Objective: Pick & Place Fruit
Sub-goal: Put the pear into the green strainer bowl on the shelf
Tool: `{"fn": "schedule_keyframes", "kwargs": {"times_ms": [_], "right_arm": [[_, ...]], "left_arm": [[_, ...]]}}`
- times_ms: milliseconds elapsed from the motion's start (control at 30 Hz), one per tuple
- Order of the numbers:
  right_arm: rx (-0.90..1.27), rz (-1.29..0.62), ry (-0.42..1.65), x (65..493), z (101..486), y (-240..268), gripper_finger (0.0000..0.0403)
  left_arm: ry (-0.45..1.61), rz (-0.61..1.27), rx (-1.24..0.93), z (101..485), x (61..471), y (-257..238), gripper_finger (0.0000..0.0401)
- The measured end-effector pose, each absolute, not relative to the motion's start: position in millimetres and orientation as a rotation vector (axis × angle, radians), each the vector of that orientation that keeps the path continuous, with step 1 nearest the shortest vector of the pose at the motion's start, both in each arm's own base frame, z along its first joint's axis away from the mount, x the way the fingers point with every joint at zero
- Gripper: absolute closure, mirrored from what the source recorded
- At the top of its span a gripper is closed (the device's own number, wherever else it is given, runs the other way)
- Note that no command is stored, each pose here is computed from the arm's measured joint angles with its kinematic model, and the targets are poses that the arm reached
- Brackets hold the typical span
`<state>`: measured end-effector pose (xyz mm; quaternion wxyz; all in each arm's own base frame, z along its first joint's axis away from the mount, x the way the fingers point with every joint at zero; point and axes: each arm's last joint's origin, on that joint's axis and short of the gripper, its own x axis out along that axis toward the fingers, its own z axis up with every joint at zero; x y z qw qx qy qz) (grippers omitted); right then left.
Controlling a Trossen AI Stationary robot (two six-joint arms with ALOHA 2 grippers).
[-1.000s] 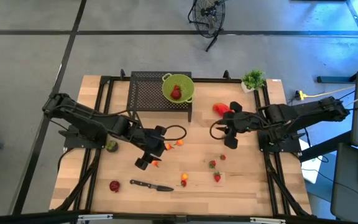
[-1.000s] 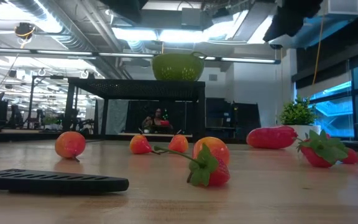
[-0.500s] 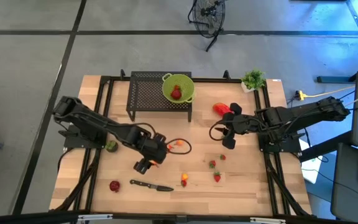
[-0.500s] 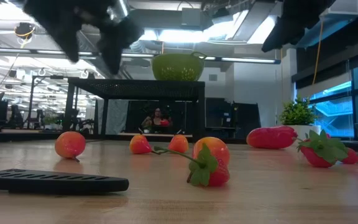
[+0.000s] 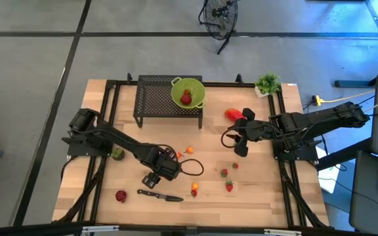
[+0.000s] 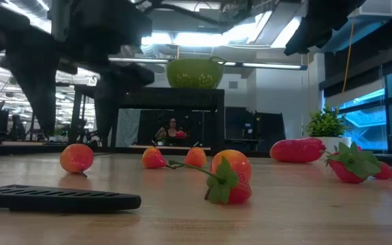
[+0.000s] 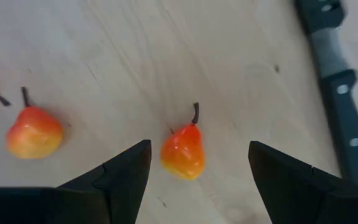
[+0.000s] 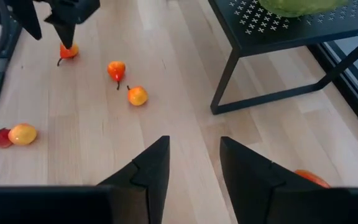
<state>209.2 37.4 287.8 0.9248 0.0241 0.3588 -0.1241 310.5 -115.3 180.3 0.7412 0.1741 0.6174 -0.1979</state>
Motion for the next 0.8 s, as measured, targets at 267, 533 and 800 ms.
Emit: {"fn": "schedule_keyframes", "kwargs": {"times_ms": [267,533,800], "right_arm": [[0.048,-0.256,0.736,209,288,37,0.0278],[0.048,-0.256,0.736,209,288,37,0.0295],[0.048,-0.256,0.736,209,288,37,0.0305]], "left_arm": [[1.409,-0.386,0.447,161,315,-115,0.0134],[1.427,-0.389,0.444,156,316,-115,0.0134],[1.427,-0.399,0.431,156,316,-115,0.0151]]}}
